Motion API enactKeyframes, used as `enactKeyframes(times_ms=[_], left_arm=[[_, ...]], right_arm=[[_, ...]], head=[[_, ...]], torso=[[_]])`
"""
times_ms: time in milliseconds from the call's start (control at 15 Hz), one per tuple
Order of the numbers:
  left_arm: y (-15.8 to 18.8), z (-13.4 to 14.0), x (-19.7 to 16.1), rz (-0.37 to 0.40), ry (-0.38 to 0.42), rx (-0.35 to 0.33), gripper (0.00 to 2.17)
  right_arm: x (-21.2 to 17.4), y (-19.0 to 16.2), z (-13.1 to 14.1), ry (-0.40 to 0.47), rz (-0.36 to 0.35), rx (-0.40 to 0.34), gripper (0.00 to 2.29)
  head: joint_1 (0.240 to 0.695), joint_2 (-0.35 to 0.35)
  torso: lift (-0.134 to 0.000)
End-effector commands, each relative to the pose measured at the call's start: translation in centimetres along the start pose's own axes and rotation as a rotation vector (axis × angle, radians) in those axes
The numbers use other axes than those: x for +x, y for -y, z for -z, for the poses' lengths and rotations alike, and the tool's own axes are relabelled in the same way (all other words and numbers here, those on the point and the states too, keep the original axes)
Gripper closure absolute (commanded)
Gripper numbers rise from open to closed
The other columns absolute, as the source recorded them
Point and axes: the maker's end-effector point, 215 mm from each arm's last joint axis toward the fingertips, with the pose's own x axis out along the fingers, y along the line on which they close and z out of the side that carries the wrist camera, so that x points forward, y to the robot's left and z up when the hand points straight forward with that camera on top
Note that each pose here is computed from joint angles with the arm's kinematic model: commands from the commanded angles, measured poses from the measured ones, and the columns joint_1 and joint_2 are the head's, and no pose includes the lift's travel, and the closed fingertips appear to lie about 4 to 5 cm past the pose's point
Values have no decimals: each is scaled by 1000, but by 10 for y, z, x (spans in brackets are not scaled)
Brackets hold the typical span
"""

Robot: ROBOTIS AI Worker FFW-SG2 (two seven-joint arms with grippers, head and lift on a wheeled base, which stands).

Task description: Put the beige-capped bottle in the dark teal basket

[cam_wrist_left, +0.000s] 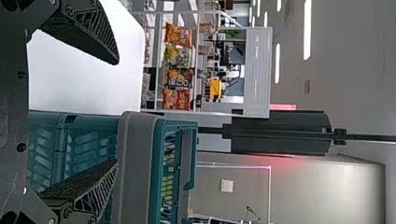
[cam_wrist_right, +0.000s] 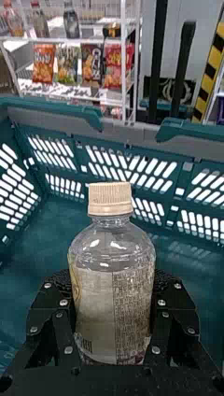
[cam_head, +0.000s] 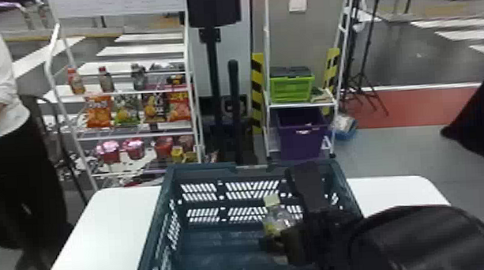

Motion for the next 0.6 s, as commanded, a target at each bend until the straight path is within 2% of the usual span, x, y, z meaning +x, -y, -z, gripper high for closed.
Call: enactKeyframes(times_ms=[0,200,267,333,400,467,533], left_arm=[[-3,-1,-1,-5,7,-4,137],[-7,-2,-1,-11,10,-2,137],[-8,-2,-1,-13,10,-3,137],[-7,-3,-1,-11,11,-3,137],[-7,-4,-1,-11,12,-4,137],[-7,-5,0,-11,14,-5,137],[-7,-6,0,-10,17,-5,137]], right_arm=[[14,3,7,-43,1,-1,2270],[23,-1,11,-71,-23,6,2246],[24,-1,12,-74,-24,7,2105],[25,-1,14,-77,-27,8,1862],[25,-4,14,-77,-36,10,1393],[24,-4,14,-78,-35,12,616],[24,-1,13,-77,-21,11,205]], head=[[499,0],[499,0],[499,0],[499,0],[499,0],[499,0],[499,0]], torso=[[0],[0],[0],[0],[0],[0],[0]])
